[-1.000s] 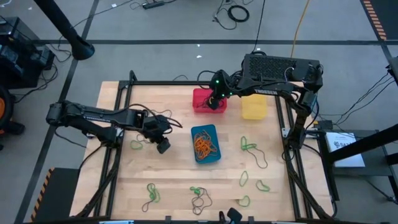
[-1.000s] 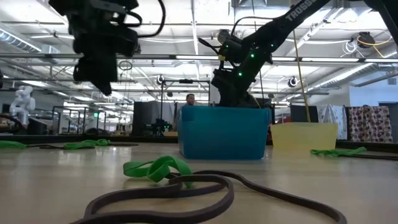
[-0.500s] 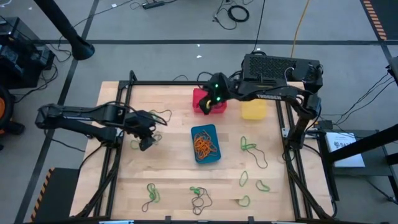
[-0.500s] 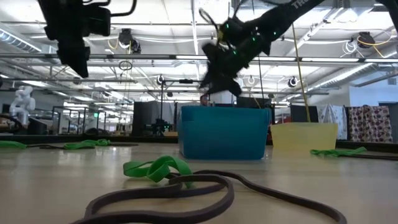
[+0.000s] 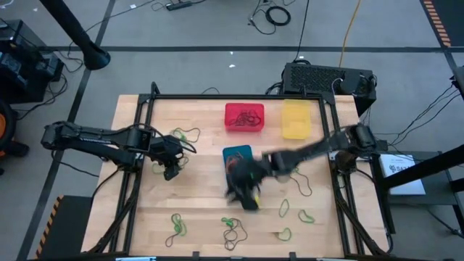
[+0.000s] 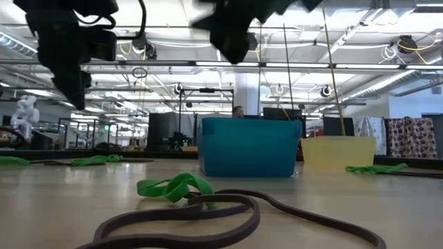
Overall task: Sort rubber bands into baskets
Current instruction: Put the purple rubber band into the red bin
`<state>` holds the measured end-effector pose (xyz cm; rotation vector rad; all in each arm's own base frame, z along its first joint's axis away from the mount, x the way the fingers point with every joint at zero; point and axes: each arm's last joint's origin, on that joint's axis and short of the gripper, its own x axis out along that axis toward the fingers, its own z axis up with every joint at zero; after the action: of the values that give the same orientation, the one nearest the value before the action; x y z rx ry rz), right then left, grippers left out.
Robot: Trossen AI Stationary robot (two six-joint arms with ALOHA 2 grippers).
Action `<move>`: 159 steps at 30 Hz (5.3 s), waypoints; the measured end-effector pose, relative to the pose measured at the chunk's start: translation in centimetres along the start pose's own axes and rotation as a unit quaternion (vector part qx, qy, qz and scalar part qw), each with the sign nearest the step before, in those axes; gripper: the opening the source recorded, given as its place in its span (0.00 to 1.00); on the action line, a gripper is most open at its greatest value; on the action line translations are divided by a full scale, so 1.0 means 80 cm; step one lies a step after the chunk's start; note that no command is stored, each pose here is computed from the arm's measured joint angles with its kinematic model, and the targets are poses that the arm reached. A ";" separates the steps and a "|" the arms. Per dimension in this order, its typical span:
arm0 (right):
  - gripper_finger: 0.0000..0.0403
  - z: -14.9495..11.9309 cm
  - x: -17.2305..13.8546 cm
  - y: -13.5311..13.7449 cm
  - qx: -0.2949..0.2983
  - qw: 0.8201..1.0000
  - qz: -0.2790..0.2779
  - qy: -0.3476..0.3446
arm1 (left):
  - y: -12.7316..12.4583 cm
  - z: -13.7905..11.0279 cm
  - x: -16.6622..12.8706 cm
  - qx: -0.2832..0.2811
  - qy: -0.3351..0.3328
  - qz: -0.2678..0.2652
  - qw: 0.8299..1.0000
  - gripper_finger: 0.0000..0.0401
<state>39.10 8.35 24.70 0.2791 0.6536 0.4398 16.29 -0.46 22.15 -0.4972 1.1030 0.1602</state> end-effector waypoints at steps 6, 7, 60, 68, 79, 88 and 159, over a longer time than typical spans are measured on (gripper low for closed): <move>0.32 -0.049 0.045 0.106 -0.144 0.989 0.024 0.038 | -0.003 0.007 0.011 0.027 -0.043 -0.026 0.998 0.48; 0.32 -0.057 0.051 0.118 -0.170 0.984 0.029 0.040 | -0.004 0.009 0.011 0.034 -0.051 -0.030 0.998 0.48; 0.00 -0.132 0.172 0.114 -0.205 0.958 -0.062 0.191 | -0.004 0.013 0.023 0.049 -0.036 -0.017 0.998 0.48; 0.00 -0.068 0.135 0.138 -0.219 0.952 -0.070 0.204 | -0.004 0.013 0.023 0.060 -0.039 -0.009 0.997 0.48; 0.00 0.028 0.052 0.156 -0.228 0.959 -0.083 0.148 | -0.006 0.020 0.023 0.063 -0.071 -0.008 0.995 0.48; 0.00 0.077 -0.024 0.156 -0.221 0.963 -0.134 0.082 | -0.006 0.020 0.023 0.062 -0.074 -0.007 0.995 0.48; 0.26 0.031 -0.218 -0.262 0.117 0.919 -0.368 0.082 | 0.016 0.032 0.019 -0.073 -0.129 0.074 0.986 0.48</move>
<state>34.75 -18.52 27.65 0.2026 0.9204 -0.3457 18.60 1.65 21.32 -0.5092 0.8770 0.4263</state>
